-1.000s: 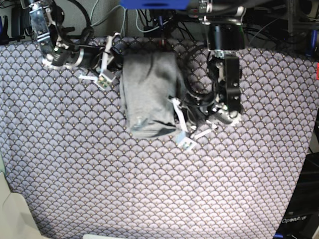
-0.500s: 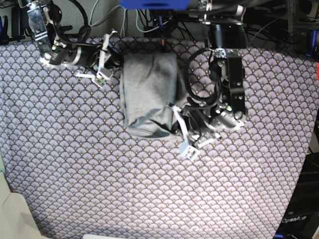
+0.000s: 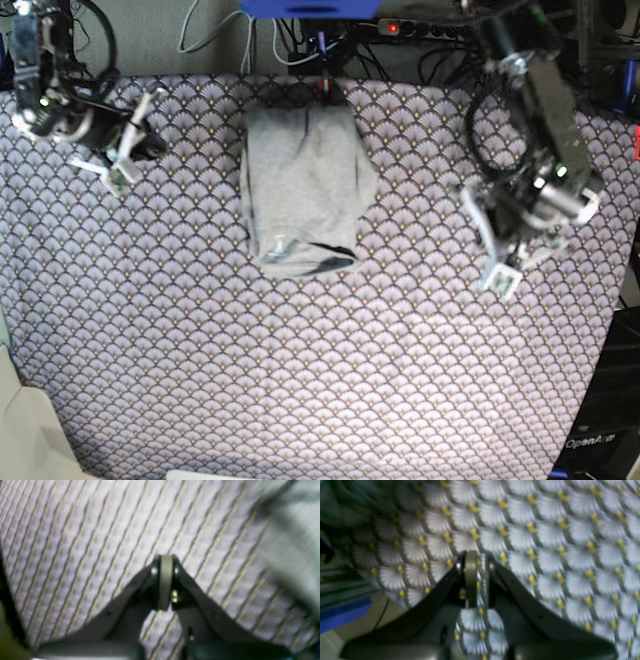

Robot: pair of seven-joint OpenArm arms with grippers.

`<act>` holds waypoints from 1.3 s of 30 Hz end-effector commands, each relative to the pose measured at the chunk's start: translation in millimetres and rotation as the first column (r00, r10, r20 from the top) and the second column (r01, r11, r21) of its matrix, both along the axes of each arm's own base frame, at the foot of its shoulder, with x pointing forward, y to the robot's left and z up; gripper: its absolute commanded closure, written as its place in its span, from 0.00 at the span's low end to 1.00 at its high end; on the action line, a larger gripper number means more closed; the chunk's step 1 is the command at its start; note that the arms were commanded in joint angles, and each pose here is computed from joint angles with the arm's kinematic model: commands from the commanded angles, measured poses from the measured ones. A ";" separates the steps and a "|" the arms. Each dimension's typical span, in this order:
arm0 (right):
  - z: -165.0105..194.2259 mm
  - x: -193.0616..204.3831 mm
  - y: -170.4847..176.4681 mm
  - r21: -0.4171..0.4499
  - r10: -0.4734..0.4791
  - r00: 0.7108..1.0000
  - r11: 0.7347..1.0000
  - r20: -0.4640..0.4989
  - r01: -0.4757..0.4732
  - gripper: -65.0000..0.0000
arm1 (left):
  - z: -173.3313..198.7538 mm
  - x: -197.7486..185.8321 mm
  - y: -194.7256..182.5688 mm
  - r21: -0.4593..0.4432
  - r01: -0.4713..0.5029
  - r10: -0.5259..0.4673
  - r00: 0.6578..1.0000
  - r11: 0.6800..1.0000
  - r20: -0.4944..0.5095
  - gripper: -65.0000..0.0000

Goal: Fold the T-shirt properly

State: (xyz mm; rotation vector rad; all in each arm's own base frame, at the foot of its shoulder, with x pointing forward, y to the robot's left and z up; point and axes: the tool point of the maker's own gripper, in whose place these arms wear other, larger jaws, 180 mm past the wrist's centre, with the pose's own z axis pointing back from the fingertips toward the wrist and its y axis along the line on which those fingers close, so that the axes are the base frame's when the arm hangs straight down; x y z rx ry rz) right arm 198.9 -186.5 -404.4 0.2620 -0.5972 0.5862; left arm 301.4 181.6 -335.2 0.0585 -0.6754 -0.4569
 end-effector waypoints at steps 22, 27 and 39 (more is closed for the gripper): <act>-14.2 -149.9 -79.4 -0.316 -0.397 0.916 0.876 -0.048 0.363 0.94 | -60.1 -177.4 81.7 0.135 -0.100 0.131 0.961 0.986 -0.245 1.00; -35.7 -168.7 -85.5 -0.352 -0.483 0.874 0.829 -0.061 0.434 0.94 | -91.3 -203.0 49.9 0.118 -0.054 0.087 0.953 0.992 -0.290 1.00; -111.1 -225.8 -90.7 -0.263 -0.638 0.756 0.762 -0.145 0.592 0.94 | -179.9 -273.7 -19.8 -0.009 -0.052 0.044 0.922 0.999 -0.384 1.00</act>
